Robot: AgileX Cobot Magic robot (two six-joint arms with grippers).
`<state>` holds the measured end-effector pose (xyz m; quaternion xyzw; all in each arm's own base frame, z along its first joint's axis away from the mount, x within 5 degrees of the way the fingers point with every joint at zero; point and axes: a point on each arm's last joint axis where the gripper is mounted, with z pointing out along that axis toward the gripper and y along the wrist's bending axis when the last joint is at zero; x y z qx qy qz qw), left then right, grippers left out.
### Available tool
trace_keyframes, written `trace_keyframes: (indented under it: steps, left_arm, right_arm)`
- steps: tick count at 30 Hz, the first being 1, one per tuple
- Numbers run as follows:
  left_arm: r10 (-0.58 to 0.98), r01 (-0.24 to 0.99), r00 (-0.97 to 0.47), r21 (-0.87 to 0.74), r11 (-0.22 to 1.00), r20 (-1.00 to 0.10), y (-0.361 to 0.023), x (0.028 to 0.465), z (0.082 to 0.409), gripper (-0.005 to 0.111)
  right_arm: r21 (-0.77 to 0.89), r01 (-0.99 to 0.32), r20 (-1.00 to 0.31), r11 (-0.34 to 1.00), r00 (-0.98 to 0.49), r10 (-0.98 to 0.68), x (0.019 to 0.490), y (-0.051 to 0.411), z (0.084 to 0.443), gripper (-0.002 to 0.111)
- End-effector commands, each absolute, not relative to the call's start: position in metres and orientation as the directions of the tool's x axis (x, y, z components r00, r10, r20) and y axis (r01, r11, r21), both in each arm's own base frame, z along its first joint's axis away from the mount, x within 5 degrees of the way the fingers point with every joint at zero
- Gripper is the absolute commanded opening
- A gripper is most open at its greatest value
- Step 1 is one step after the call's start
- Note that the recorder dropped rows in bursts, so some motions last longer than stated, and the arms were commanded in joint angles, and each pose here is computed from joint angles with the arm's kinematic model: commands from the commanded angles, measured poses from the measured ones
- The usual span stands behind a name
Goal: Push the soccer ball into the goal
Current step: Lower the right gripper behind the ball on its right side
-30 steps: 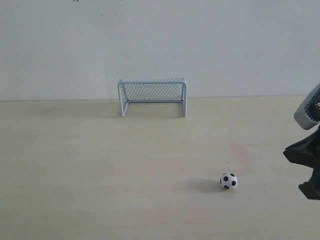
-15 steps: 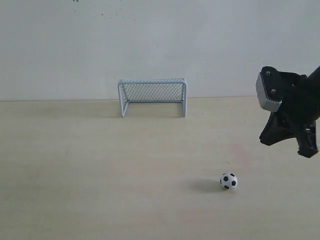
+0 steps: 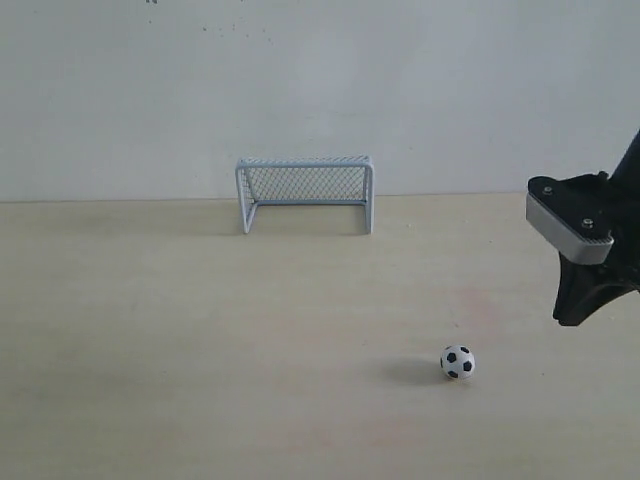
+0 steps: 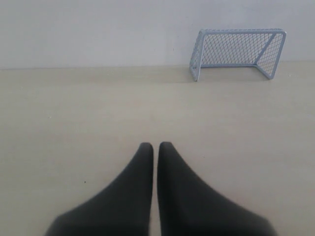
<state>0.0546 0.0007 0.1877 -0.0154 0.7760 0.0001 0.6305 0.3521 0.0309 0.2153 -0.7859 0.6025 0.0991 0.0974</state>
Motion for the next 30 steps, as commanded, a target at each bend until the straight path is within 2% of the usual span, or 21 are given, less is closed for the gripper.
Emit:
trace_keyframes:
  steps: [1,7,12,17,23,30]
  left_arm:
    - [-0.017,-0.019,-0.206,-0.013,1.000,-0.978,0.001,0.055,0.186,0.004]
    - [-0.017,-0.019,-0.206,-0.013,1.000,-0.978,0.001,0.055,0.186,0.004]
    - [-0.017,-0.019,-0.206,-0.013,1.000,-0.978,0.001,0.055,0.186,0.004]
    - [-0.017,-0.019,-0.206,-0.013,1.000,-0.978,0.001,0.055,0.186,0.004]
    - [-0.017,-0.019,-0.206,-0.013,1.000,-0.978,0.001,0.055,0.186,0.004]
    - [-0.017,-0.019,-0.206,-0.013,1.000,-0.978,0.001,0.055,0.186,0.004]
  right_arm:
    - [0.009,-0.937,-0.229,-0.348,0.337,-0.913,0.351,0.048,0.206,0.000]
    - [0.034,-0.900,-0.209,-0.434,0.418,-0.884,0.344,0.088,0.202,0.000]
    - [0.053,-0.848,-0.143,-0.528,0.517,-0.844,0.338,0.108,0.201,0.000]
    - [0.000,-0.850,-0.137,-0.527,0.522,-0.842,0.342,0.115,0.197,0.000]
    - [0.099,-0.853,-0.157,-0.512,0.495,-0.855,0.342,0.114,0.178,0.000]
    - [0.081,-0.861,-0.155,-0.501,0.486,-0.860,0.348,0.116,0.162,0.000]
